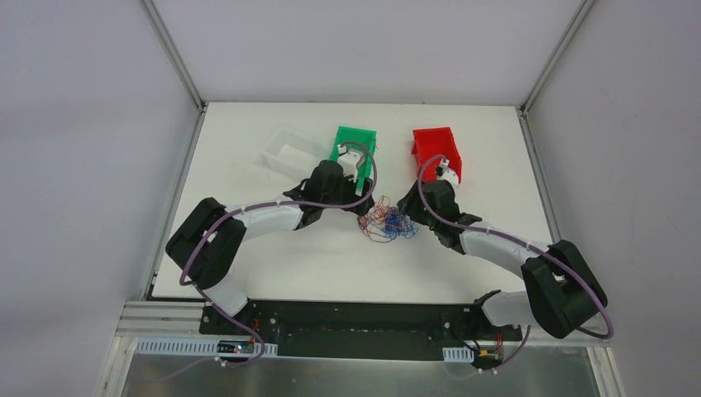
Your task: Untangle the cables
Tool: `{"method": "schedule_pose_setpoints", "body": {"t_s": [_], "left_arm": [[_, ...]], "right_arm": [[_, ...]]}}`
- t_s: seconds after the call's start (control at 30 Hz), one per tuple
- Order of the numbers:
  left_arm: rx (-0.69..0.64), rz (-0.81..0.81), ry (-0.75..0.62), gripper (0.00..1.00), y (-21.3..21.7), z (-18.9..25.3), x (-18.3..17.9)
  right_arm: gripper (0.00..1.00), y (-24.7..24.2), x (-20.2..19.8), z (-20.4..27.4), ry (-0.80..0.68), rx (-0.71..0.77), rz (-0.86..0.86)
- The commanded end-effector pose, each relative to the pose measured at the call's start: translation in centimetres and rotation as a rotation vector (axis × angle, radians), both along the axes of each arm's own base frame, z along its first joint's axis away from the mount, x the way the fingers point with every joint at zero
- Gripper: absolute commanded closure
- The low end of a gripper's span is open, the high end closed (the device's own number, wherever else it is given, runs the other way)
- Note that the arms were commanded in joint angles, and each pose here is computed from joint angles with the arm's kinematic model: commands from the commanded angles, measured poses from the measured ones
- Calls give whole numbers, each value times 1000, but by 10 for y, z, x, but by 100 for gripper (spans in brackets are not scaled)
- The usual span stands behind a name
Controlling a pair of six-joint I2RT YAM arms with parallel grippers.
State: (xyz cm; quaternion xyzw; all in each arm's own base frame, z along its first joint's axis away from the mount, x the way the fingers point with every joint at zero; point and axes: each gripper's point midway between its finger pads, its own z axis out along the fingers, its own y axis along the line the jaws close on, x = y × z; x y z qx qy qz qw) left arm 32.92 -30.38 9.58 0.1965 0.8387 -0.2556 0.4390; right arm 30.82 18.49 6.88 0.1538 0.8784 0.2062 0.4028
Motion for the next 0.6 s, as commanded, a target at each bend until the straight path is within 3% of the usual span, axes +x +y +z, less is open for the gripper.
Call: {"method": "schedule_pose_setpoints", "body": {"t_s": [0.0, 0.43, 0.57], "left_arm": [[21, -62, 49, 15, -16, -5, -1], [163, -53, 140, 15, -14, -33, 9], [180, -73, 183, 20, -19, -46, 9]], "right_arm": [[46, 1, 9, 14, -39, 2, -8], [51, 16, -7, -4, 49, 32, 57], [53, 18, -7, -2, 47, 37, 64]]}}
